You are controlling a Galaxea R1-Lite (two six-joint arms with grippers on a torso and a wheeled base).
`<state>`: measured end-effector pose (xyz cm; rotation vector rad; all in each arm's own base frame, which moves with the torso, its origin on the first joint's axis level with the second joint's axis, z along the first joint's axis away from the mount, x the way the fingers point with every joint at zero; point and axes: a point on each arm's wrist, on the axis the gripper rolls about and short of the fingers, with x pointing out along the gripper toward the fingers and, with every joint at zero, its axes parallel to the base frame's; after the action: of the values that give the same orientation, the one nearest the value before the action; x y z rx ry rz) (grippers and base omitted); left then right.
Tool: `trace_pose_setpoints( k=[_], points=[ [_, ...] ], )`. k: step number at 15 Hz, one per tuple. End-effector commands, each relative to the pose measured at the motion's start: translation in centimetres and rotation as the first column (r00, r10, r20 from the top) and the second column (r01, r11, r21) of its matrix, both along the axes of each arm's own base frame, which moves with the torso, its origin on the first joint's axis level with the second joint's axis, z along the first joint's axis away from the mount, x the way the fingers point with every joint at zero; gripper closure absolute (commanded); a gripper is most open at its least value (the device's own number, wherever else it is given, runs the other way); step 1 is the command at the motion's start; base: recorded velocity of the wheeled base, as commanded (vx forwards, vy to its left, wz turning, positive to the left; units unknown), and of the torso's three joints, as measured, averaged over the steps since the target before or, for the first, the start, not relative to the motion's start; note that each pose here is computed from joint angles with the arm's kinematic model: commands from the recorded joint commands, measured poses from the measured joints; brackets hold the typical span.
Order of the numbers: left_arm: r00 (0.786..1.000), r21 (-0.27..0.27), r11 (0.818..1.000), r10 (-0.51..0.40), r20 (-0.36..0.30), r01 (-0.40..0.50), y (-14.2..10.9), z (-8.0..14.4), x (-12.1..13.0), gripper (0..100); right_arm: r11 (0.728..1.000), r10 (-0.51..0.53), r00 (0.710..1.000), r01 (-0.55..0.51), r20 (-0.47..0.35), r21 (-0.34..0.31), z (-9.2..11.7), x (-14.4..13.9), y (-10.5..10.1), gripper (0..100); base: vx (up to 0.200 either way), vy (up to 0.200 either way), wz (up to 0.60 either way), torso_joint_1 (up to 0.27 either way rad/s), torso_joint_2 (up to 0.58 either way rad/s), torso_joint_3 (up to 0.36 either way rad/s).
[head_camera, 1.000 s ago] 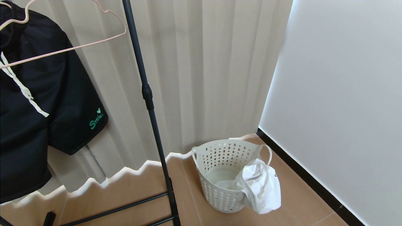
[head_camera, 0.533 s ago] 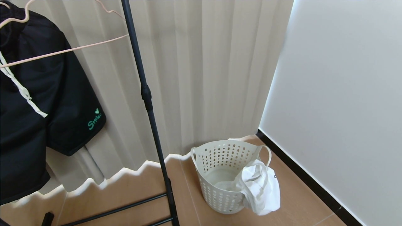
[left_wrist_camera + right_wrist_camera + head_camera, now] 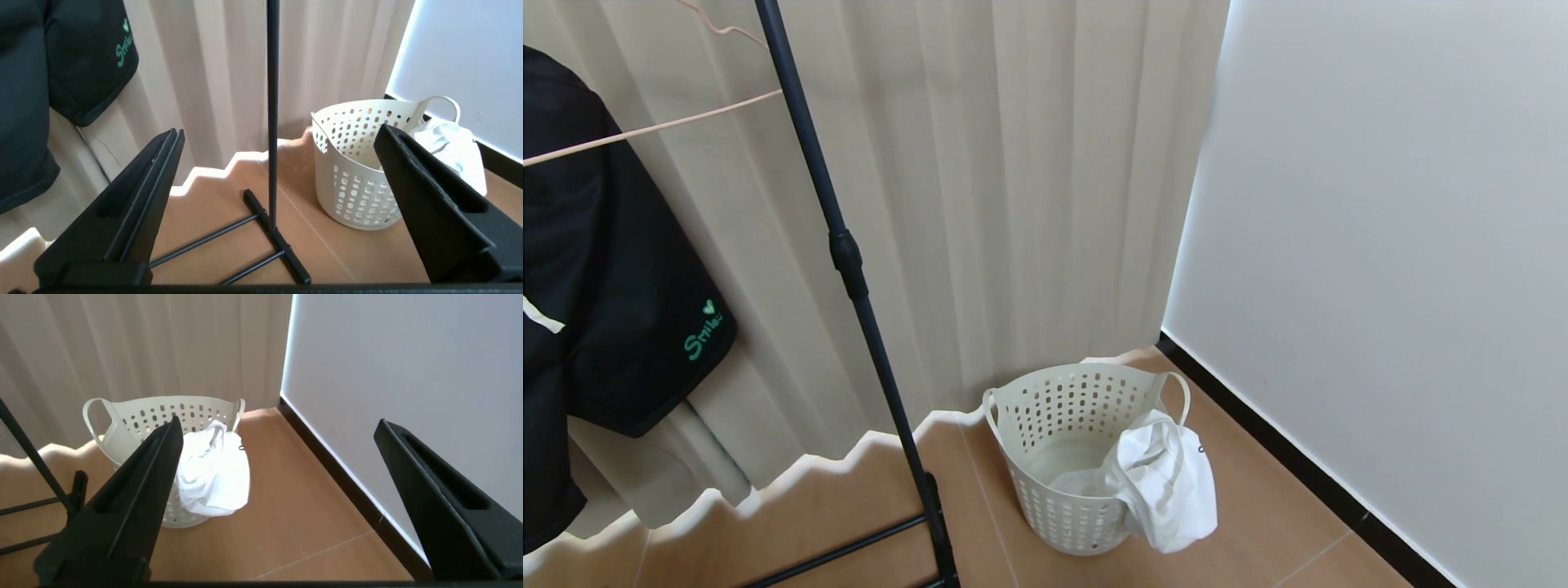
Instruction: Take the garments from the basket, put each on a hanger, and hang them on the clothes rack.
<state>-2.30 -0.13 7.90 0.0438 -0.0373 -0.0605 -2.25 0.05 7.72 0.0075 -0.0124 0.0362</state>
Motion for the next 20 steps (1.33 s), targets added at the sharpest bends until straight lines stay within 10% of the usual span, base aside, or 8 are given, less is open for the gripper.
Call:
trace_pose_setpoints(
  k=[1, 20],
  points=[
    [1.0, 0.0, 1.0, 0.0, -0.001, 0.0, 0.0, 0.01, 0.01, 0, 1.0, -0.001, 1.0, 0.001, 0.0, 0.0, 0.01, 0.01, 0.0, 0, 0.0, 0.0, 0.0, 0.0, 0.0, 0.0],
    [1.0, -0.001, 1.0, 0.0, -0.001, 0.0, 0.0, 0.01, 0.01, 0, 1.0, -0.001, 1.0, 0.001, 0.0, 0.002, 0.01, 0.01, 0.0, 0, 0.0, 0.0, 0.0, 0.002, 0.0, -0.161]
  ],
)
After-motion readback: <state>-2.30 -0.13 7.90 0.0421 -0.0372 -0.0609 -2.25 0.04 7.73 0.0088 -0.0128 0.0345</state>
